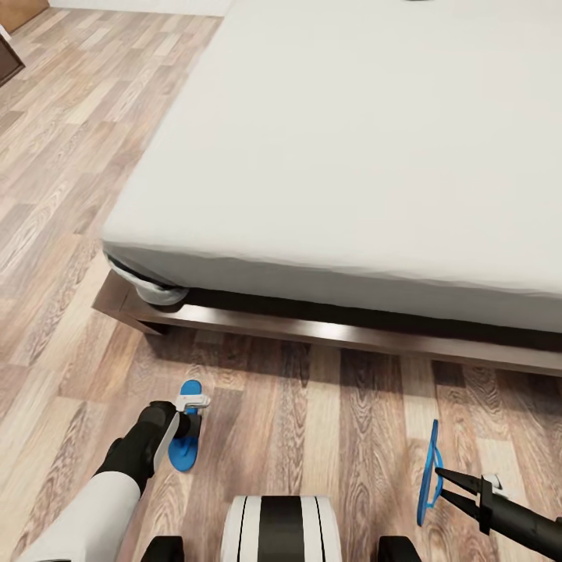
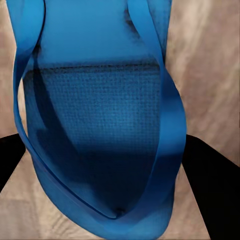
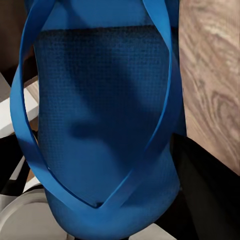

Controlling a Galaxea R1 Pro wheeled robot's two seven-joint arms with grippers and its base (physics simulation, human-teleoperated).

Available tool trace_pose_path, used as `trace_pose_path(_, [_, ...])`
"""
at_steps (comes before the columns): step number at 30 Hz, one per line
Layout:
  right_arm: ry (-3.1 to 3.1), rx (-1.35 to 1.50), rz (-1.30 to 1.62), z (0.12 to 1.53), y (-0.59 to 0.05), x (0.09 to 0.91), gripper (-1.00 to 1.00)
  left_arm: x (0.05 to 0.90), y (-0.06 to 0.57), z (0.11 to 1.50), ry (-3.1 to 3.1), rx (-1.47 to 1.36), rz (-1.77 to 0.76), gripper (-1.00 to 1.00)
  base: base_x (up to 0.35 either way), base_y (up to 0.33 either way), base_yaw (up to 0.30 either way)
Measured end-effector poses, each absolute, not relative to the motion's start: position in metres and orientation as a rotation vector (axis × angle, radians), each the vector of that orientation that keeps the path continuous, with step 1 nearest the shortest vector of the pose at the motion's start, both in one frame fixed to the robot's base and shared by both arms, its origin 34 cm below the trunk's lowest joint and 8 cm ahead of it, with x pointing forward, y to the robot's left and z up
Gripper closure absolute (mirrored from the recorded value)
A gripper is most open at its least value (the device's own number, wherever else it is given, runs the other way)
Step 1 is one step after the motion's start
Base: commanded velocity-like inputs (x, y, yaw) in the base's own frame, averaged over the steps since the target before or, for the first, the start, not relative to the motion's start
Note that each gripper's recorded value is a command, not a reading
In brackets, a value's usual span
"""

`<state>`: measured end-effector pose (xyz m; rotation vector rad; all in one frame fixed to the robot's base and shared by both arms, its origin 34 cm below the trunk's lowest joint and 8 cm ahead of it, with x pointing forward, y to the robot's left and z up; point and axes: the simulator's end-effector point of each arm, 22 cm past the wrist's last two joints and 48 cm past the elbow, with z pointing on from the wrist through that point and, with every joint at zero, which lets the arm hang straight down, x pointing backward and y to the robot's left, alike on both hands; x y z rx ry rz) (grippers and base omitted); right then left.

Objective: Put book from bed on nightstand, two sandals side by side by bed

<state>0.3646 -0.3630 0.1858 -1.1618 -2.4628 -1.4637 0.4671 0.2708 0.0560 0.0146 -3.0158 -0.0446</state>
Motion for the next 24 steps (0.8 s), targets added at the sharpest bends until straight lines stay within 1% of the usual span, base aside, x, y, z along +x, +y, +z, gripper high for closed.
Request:
trace_pose_path(3, [-2.464, -1.161, -1.464, 0.1859, -0.3630, 0.3644, 1.00, 0.4671, 0.2708, 0.0560, -3.016, 0.014, -0.045, 1.00, 0.000, 0.025, -0.024])
trace_pose_path(10, [-2.469, -1.155, -1.465, 0.1859, -0.3630, 0.3646, 1.00, 0.4671, 0.2708, 0.0560, -3.016, 0.014, -0.045, 1.00, 0.000, 0.003, -0.168])
trace_pose_path(15, [-2.468, -1.156, -1.466, 0.1858, -0.3630, 0.3647, 1.00, 0.4671, 0.2709, 0.0560, -3.016, 0.014, -0.045, 1.00, 0.003, 0.019, -0.022])
trace_pose_path(20, [-2.468, -1.156, -1.464, 0.1857, -0.3629, 0.3643, 1.00, 0.4671, 0.2720, 0.0562, -3.016, 0.014, -0.048, 1.00, 0.061, 0.205, -0.002])
trace_pose_path(24, [-2.469, -1.156, -1.465, 0.1858, -0.3630, 0.3647, 1.00, 0.4671, 0.2717, 0.0561, -3.016, 0.013, -0.047, 1.00, 0.023, 0.061, 0.000])
